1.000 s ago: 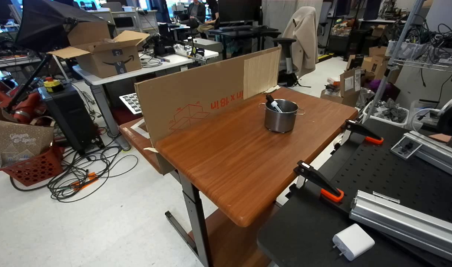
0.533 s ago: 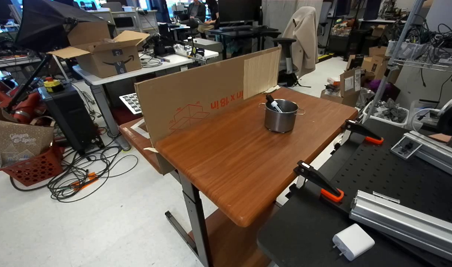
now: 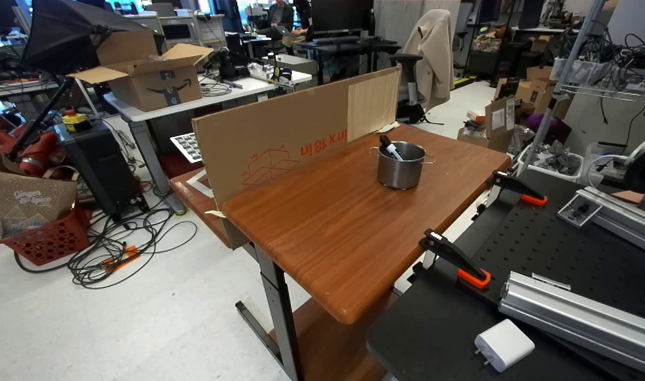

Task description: Put the marker on the desk

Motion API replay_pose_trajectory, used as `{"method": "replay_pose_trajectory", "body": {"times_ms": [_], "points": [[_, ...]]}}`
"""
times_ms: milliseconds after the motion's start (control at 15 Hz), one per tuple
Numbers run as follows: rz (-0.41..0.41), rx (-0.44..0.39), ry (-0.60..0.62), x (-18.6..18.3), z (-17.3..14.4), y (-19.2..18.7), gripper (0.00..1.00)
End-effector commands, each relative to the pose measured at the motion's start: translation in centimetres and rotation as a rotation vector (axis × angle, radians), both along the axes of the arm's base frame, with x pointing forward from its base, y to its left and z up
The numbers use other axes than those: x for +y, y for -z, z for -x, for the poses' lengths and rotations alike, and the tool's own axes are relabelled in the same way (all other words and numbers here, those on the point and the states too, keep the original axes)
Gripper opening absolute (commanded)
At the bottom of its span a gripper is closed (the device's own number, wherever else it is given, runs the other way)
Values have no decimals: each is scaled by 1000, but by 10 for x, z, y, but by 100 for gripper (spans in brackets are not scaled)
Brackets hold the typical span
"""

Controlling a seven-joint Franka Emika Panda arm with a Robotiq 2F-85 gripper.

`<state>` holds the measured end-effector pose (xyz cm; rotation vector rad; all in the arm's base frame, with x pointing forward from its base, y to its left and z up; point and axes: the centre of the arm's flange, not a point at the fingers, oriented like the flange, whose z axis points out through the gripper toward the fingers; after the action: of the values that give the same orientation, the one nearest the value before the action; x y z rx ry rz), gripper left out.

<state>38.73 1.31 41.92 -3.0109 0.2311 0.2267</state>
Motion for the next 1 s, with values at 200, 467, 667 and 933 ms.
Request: {"method": "replay_pose_trajectory", "body": {"times_ms": [200,467,667,933], "points": [[29,-47,-21,2,-28,18,100],[37,-67,-35,3,-59,44,100],[56,-90,-50,6,-80,69,100],[72,-103,-68,14,-109,104,100]]}}
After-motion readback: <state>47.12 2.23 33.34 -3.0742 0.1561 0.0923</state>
